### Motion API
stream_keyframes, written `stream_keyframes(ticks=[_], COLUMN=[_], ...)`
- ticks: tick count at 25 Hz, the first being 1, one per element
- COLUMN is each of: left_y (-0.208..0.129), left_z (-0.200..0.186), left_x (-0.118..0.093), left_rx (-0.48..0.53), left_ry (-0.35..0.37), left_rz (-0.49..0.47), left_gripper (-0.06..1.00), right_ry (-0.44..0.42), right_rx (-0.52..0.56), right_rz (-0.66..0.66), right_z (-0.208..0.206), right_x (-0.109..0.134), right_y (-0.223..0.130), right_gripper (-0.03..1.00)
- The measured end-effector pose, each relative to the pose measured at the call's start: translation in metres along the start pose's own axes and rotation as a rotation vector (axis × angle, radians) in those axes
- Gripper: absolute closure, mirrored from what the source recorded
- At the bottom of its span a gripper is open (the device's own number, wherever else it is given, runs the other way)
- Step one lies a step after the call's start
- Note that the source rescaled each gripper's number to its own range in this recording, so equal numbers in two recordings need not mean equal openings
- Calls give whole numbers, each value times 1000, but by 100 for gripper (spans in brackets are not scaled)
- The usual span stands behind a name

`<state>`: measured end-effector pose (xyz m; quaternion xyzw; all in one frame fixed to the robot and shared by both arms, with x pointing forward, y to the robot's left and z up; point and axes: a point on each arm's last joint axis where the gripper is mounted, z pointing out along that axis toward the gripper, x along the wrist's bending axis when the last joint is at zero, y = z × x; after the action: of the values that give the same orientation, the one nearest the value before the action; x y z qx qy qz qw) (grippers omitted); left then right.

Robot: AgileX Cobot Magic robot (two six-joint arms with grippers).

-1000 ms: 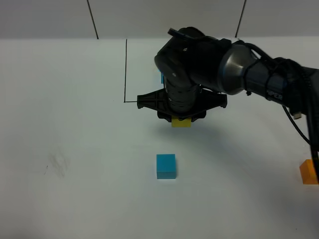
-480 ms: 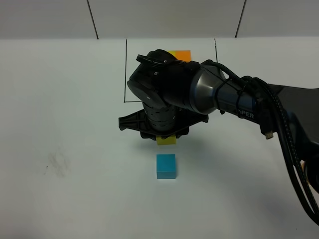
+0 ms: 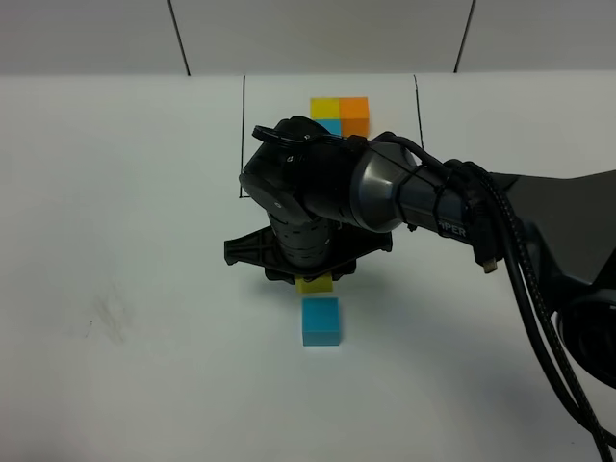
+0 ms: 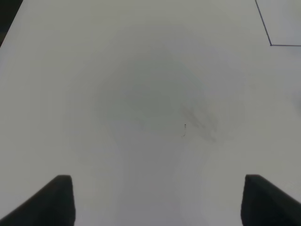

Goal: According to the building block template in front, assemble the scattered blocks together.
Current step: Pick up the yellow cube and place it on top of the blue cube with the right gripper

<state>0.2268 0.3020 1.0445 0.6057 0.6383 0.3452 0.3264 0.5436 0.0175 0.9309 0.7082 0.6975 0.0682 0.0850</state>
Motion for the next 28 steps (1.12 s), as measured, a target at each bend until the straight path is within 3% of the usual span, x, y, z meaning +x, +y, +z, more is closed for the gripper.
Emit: stream_keyframes(ticks=[17, 28], left_y=[0, 0], left_z=[0, 0], left_x=[0, 0], left_rx=[0, 0], left_ry=[0, 0], left_rz=[0, 0], left_gripper=[40, 40], right_ry=[-80, -83], right_rx=[39, 61], right_rz=[35, 43], right_z=[29, 36], right_x=[-1, 0], right_y=[-5, -8], right_gripper=[95, 95])
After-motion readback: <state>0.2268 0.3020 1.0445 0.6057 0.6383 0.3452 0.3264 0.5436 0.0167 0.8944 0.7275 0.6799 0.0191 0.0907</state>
